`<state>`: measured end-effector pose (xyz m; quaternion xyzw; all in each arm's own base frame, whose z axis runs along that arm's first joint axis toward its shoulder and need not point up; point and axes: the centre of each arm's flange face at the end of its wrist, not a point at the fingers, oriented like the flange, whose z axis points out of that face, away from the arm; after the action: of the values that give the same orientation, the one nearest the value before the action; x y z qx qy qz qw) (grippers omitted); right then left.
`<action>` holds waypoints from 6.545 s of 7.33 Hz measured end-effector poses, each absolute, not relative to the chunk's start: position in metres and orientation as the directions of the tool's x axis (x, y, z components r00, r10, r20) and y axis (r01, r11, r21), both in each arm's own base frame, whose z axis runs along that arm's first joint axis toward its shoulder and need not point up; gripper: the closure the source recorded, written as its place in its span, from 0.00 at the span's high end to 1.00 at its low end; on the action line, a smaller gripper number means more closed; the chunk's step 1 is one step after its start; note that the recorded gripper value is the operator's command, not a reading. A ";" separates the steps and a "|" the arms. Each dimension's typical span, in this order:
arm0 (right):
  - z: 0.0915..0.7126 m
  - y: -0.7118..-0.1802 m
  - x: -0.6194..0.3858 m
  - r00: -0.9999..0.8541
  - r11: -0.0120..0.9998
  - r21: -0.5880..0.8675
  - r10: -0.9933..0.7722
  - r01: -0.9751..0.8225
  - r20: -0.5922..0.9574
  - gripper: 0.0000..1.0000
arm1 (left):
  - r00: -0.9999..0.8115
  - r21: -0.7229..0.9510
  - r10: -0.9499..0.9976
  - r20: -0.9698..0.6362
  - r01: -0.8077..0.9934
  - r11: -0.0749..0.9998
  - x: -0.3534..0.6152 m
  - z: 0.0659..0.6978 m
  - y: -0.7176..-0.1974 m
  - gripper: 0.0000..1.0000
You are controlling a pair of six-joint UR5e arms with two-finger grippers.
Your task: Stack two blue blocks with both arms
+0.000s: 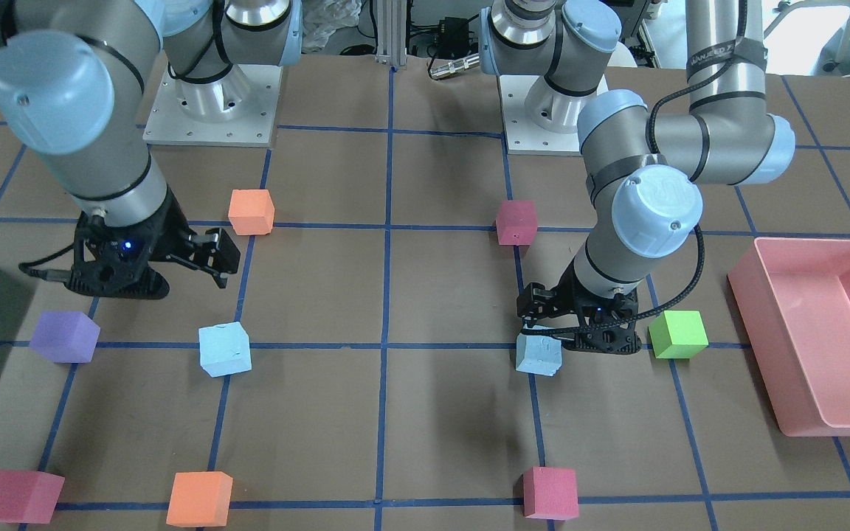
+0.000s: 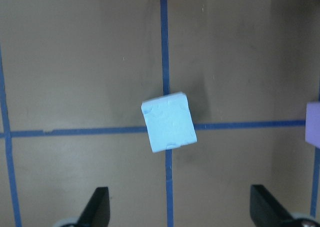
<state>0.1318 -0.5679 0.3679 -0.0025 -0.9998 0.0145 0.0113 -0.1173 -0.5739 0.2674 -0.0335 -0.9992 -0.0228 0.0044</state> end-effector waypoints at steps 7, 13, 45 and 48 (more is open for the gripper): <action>0.205 -0.565 0.133 -0.996 0.990 -0.111 -0.091 -0.092 0.018 0.49 | -0.998 0.098 0.063 0.024 0.065 0.993 -0.118 0.212 -0.582 1.00; 0.260 -0.608 0.150 -1.000 0.995 -0.102 -0.004 -0.002 -0.013 0.00 | -0.998 0.119 0.062 0.027 0.064 0.991 -0.118 0.195 -0.584 1.00; 0.413 -0.613 0.177 -0.996 0.995 0.058 0.083 0.082 -0.015 1.00 | -0.994 -0.052 -0.071 0.079 -0.076 0.996 -0.248 0.297 -0.625 0.00; 0.463 -0.567 0.137 -0.999 0.992 0.118 0.052 0.052 0.009 1.00 | -0.993 -0.057 -0.103 0.054 -0.106 0.993 -0.304 0.291 -0.609 0.00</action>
<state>0.1368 -0.5671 0.4631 -0.0260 -0.9979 -0.0592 0.0029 -0.3036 -0.6093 0.2907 0.0523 -0.9979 0.0297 0.0254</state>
